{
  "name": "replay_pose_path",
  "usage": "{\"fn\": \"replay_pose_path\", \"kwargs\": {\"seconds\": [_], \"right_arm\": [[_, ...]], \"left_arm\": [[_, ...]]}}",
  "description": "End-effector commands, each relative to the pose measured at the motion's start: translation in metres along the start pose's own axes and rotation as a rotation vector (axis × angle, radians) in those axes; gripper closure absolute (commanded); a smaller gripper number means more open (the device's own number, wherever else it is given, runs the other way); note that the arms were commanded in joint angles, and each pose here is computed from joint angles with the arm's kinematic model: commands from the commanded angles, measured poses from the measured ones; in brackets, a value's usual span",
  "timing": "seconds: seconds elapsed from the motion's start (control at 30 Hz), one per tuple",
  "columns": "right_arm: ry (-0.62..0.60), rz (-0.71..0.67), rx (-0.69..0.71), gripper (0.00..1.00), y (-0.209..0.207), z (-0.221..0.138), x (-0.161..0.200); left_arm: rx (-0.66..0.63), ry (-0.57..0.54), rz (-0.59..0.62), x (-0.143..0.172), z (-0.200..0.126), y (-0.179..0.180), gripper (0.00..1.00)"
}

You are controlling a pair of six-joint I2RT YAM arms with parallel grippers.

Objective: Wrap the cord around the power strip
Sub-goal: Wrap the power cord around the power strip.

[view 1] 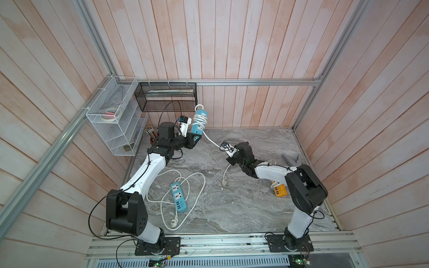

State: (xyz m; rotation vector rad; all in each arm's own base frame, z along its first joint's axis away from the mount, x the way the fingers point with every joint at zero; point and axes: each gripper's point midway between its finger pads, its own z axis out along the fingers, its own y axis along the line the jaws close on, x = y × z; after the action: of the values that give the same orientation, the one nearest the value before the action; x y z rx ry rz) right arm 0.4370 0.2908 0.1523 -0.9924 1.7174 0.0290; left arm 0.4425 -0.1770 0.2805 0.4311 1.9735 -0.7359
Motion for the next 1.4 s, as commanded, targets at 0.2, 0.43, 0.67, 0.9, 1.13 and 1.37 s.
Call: {"fn": "replay_pose_path", "kwargs": {"seconds": [0.2,0.43,0.67,0.9,1.13,1.37], "right_arm": [[-0.256,-0.220,0.071,1.00,-0.021,-0.075,-0.114],[-0.295,-0.328,0.079,1.00,-0.050,-0.083,-0.165],[-0.196,-0.323,-0.026,1.00,-0.067,-0.051,-0.151],[-0.156,-0.231,-0.193,1.00,-0.064,-0.022,-0.127],[-0.227,0.031,-0.326,0.64,-0.071,-0.003,-0.102],[-0.229,0.392,-0.230,0.42,-0.094,0.022,-0.066]], "left_arm": [[-0.364,0.310,0.255,0.064,0.019,0.068,1.00],[-0.053,0.464,0.440,0.110,0.038,-0.025,1.00],[0.336,0.508,0.465,0.144,0.016,-0.114,1.00],[0.663,0.426,0.517,0.156,-0.017,-0.184,1.00],[0.800,0.257,0.546,0.125,-0.044,-0.214,1.00],[0.685,0.152,0.541,0.092,-0.037,-0.202,1.00]]}}
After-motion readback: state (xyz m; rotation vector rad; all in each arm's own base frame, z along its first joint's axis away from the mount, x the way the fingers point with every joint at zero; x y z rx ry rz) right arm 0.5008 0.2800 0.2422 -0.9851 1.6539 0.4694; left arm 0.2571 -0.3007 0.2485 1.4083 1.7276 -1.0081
